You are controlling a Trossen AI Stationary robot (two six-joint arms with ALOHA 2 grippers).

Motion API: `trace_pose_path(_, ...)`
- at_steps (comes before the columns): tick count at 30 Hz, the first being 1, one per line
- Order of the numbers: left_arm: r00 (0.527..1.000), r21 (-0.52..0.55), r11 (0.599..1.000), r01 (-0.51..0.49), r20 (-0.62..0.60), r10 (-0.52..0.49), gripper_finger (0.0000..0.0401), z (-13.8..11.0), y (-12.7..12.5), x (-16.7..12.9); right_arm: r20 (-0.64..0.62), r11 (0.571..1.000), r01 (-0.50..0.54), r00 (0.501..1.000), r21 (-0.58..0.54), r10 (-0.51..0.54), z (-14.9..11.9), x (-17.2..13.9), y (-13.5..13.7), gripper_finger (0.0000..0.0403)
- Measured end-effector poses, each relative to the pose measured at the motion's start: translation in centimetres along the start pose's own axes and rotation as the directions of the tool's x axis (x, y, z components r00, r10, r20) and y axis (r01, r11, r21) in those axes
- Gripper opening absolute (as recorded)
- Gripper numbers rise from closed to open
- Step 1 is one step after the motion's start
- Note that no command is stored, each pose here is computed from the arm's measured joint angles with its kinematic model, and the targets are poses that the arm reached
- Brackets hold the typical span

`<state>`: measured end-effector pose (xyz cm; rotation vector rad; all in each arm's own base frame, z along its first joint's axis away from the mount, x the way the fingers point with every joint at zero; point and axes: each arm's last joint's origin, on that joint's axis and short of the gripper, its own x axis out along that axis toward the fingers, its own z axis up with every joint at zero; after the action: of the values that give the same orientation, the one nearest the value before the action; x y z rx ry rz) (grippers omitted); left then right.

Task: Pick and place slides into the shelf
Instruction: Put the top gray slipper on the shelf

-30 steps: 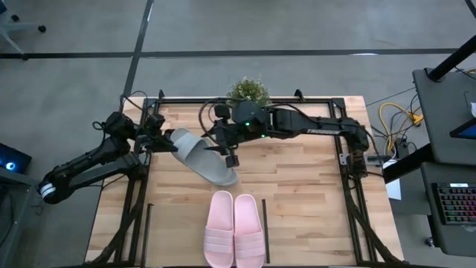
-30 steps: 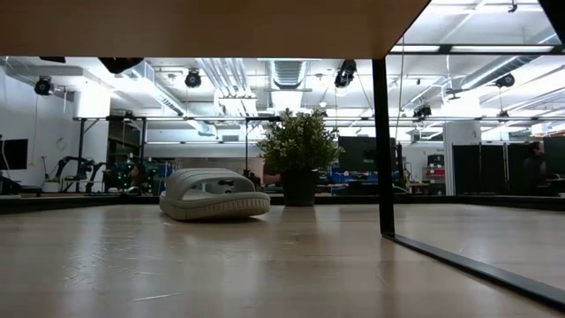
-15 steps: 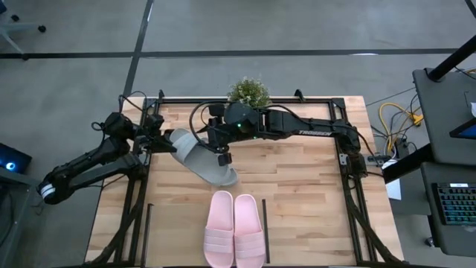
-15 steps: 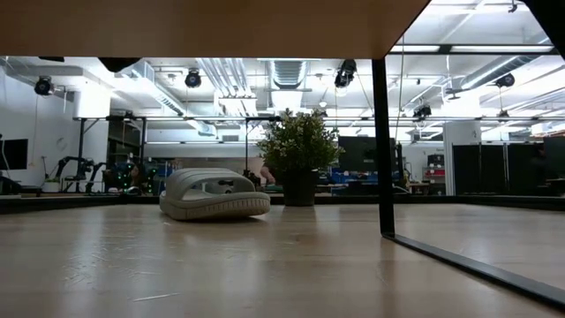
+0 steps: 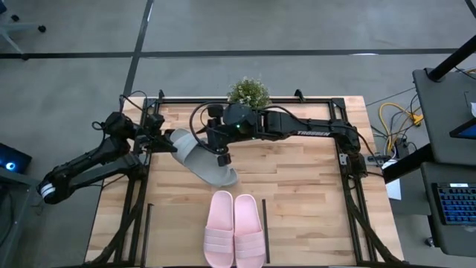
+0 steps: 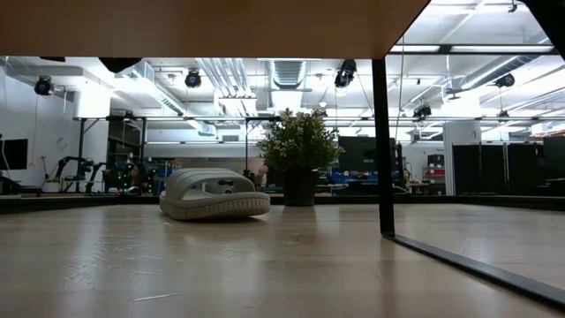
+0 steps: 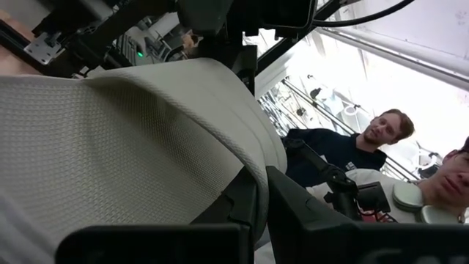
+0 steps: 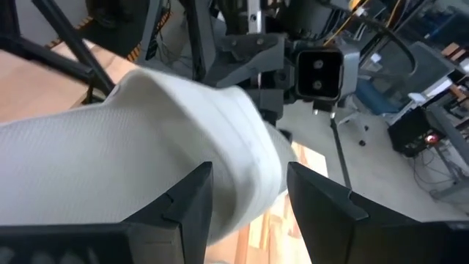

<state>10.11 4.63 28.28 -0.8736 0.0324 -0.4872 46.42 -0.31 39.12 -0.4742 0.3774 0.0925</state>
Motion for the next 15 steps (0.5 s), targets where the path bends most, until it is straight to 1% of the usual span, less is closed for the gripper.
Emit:
trace_pose_path(6,1.0,0.002,1.0,-0.001,0.004,0.001,0.0,0.0,0.0,0.0,0.022,1.0,0.013,1.0,-0.015,-0.013,-0.2,0.4,0.0,0.0157)
trace_pose_path(15,1.0,0.001,1.0,-0.003,0.007,0.003,0.0,0.0,0.0,0.0,-0.007,1.0,0.003,1.0,-0.002,-0.003,-1.0,0.8,0.2,0.0108)
